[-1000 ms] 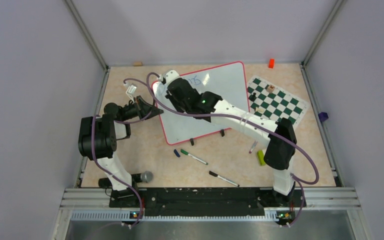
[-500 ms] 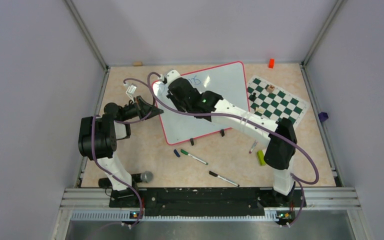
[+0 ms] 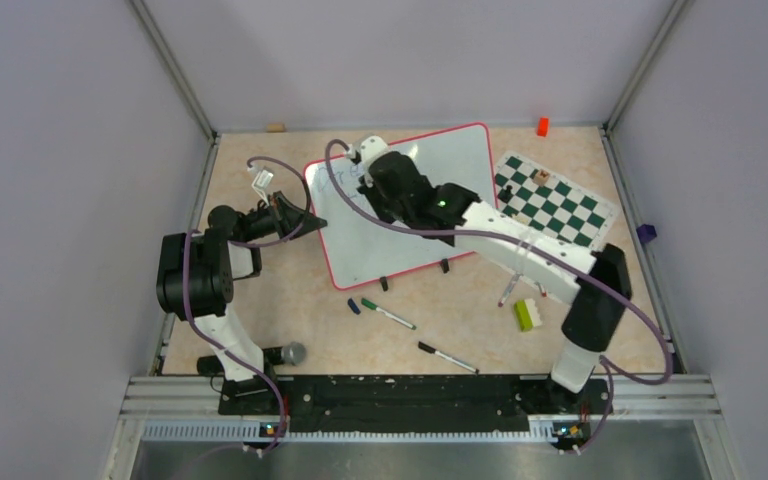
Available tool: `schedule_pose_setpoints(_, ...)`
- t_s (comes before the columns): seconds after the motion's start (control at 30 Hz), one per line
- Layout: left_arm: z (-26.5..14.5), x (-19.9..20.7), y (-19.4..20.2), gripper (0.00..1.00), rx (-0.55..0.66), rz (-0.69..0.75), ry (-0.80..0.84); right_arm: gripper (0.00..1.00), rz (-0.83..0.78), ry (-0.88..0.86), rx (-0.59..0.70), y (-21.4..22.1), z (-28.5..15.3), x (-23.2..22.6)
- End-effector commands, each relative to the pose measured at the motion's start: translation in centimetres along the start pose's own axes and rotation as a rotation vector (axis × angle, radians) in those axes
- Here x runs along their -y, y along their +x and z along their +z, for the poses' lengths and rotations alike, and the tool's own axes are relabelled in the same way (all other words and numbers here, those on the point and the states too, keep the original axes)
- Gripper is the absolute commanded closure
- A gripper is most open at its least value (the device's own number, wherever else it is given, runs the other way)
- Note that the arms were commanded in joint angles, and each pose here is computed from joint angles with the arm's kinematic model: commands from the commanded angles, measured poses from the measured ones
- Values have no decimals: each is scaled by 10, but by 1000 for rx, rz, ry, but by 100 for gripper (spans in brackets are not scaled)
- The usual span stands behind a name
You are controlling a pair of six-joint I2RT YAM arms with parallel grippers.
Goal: Write a sentence on the whiteboard
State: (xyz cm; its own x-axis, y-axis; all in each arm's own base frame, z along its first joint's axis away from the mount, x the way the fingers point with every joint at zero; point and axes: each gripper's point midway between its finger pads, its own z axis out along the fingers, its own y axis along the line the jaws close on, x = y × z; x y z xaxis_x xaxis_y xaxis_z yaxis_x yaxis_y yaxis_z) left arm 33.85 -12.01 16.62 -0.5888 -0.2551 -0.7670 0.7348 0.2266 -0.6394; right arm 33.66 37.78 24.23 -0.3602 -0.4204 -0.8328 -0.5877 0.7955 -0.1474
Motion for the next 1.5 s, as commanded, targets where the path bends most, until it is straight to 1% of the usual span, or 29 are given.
schedule_pose_setpoints(0.0, 2, 16, -12, 100, -12, 190, 44, 100, 71, -137, 375, -75, -99, 25)
schedule_pose_setpoints(0.03, 2, 16, -11, 100, -13, 188, 44, 100, 88, -176, 458, -83, -118, 32)
schedule_pose_setpoints(0.07, 2, 16, -12, 100, -13, 191, 44, 100, 114, -251, 518, -89, -140, 37)
schedule_pose_setpoints(0.17, 2, 17, -12, 100, -14, 195, 45, 100, 198, -256, 651, -93, -188, 81)
schedule_pose_setpoints(0.2, 2, 18, -12, 100, -13, 198, 45, 100, 204, -246, 662, -87, -194, 89)
schedule_pose_setpoints(0.27, 2, 18, -11, 100, -13, 200, 45, 100, 226, -204, 631, -71, -195, 103)
schedule_pose_setpoints(0.33, 2, 18, -10, 100, -14, 200, 44, 100, 256, -193, 637, -59, -199, 106)
schedule_pose_setpoints(0.43, 1, 20, -10, 100, -12, 207, 42, 100, 304, -192, 625, -37, -202, 104)
schedule_pose_setpoints(0.5, 0, 21, -9, 100, -9, 212, 39, 100, 313, -179, 603, -20, -203, 104)
schedule_pose_setpoints(0.57, -1, 21, -9, 100, -8, 210, 37, 100, 311, -174, 617, -11, -210, 105)
schedule_pose_setpoints(0.6, -1, 21, -9, 100, -6, 208, 36, 100, 306, -174, 595, -6, -212, 104)
schedule_pose_setpoints(0.7, -1, 20, -9, 100, -6, 199, 35, 100, 323, -150, 585, 2, -227, 108)
schedule_pose_setpoints(0.77, -1, 20, -9, 100, -5, 193, 34, 100, 308, -135, 555, 9, -233, 110)
schedule_pose_setpoints(0.9, 0, 19, -10, 100, 8, 184, 28, 100, 307, -113, 556, 20, -244, 113)
schedule_pose_setpoints(1.13, 1, 17, -12, 100, 25, 185, 19, 100, 302, -145, 505, 35, -231, 104)
schedule_pose_setpoints(1.47, -1, 29, -8, 100, 51, 261, 4, 100, 317, -218, 472, 42, -213, 89)
